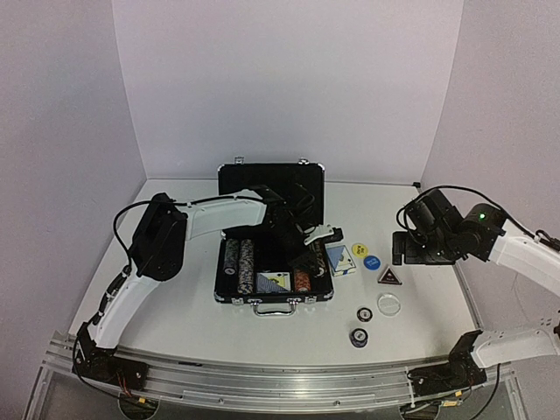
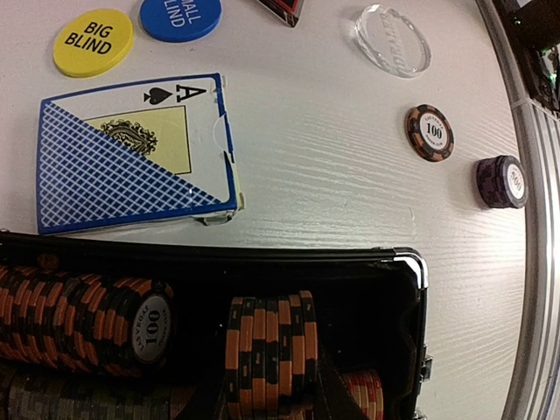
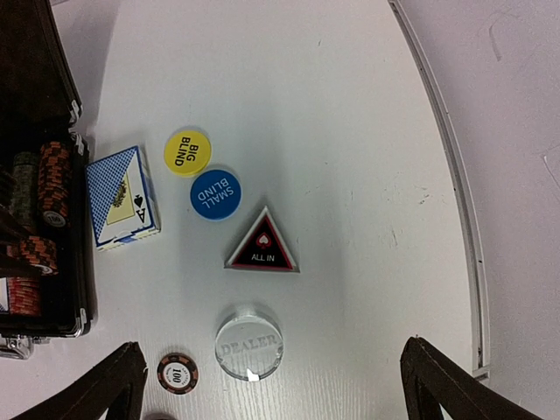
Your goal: Pack up texas hold em set
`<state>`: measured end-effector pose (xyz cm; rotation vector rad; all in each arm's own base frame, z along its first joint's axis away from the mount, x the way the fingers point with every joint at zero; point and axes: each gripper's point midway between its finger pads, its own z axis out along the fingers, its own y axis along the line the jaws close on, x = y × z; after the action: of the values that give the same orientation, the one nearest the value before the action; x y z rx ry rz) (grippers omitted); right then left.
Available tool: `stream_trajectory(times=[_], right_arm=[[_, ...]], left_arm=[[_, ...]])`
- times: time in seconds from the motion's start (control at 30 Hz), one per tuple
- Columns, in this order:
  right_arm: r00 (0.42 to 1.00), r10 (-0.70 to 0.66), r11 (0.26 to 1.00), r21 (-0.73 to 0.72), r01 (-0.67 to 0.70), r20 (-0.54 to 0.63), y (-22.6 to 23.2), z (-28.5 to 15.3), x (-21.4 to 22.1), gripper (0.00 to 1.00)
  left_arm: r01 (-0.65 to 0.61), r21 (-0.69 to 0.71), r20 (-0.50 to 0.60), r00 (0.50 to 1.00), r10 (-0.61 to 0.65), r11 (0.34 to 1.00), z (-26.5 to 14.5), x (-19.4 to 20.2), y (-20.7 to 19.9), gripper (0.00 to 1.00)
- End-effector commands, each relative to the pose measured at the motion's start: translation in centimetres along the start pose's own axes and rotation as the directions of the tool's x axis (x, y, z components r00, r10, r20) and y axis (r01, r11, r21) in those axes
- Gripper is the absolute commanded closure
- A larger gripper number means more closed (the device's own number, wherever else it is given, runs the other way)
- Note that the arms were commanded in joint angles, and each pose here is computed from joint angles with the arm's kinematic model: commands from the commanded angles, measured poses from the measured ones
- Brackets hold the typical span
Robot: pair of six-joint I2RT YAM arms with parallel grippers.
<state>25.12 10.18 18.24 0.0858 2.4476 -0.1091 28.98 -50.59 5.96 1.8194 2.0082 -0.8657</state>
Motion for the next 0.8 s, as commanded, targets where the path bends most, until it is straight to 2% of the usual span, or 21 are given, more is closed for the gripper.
stream_trajectory(times=[0.0, 0.77], right_arm=[[1.000, -0.008, 1.000, 0.001, 0.008, 0.008, 0.0, -0.1, -0.3, 0.02], [1.000, -0.014, 1.000, 0.007, 0.014, -0.001, -0.1, 0.2, 0.1, 0.02]], left_arm=[[-0.044, -0.023, 0.030, 0.999, 0.045, 0.999, -0.5, -1.7, 0.2, 1.00], [-0.036, -0.057, -0.035, 0.999, 0.034, 0.998, 1.2, 0.0, 0.8, 1.00]])
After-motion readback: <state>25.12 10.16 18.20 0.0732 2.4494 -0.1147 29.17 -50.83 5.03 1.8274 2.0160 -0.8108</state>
